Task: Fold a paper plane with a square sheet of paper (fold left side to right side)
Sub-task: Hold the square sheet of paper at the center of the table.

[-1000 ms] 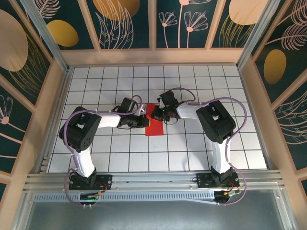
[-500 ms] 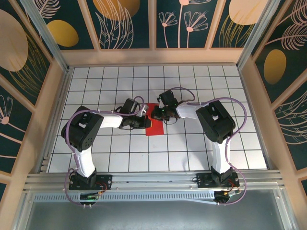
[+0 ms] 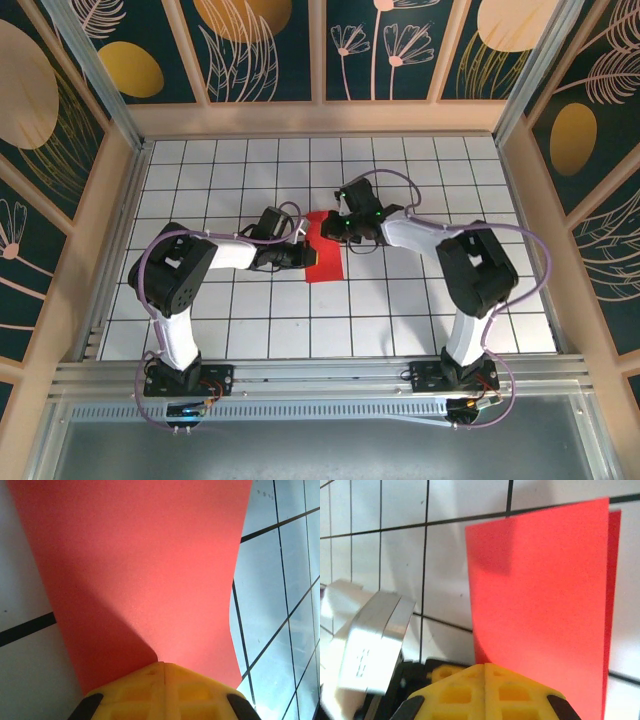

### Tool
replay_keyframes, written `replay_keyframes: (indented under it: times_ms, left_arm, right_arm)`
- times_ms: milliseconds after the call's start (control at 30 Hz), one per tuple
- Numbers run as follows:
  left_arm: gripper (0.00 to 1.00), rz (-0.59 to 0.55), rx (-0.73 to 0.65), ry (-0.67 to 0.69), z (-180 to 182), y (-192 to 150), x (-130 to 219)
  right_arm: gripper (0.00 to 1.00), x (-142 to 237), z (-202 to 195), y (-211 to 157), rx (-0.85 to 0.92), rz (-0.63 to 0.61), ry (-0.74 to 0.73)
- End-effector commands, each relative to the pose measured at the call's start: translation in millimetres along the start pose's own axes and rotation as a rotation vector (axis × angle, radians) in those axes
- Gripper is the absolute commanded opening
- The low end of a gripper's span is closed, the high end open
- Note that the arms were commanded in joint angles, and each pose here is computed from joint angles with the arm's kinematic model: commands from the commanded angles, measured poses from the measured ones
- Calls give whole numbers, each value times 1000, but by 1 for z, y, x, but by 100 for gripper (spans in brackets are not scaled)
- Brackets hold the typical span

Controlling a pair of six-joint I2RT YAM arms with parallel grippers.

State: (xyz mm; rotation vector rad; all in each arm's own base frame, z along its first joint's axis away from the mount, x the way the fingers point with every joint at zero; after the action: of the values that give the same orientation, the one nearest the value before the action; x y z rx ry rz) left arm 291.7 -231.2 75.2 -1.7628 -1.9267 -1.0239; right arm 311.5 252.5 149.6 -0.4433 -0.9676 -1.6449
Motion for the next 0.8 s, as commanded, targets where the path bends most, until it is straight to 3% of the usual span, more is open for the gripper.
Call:
replay_keyframes:
  times_ms: [0, 167, 400, 767]
  left_arm:
    - [0, 48, 36, 67, 12, -15, -5]
    - [0, 47, 33, 60, 9, -15, -5]
    - [0, 43, 28, 57, 6, -12, -4]
    - [1, -15, 13, -14, -16, 14, 4]
  right_arm:
    - [0, 4, -7, -28, -28, 61, 2]
    - [0, -9, -10, -53, -64, 115, 36]
    - [0, -34, -11, -62, -71, 150, 14]
    - [0, -42, -36, -83, -70, 241, -132]
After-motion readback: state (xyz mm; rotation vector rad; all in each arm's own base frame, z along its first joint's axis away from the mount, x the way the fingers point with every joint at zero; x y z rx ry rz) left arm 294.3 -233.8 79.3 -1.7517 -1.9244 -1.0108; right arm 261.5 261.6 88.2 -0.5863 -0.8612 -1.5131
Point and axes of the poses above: each hand's point on the last joint's axis, 136 mm out from that joint toward the fingers, its own x axis back along the fingers, its own z axis along the line the jaws close on, y = z × x, the point moved 9 cm from there along x, back along the fingers, and after that the axes turned 2 degrees about x, right-handed, at the moved point
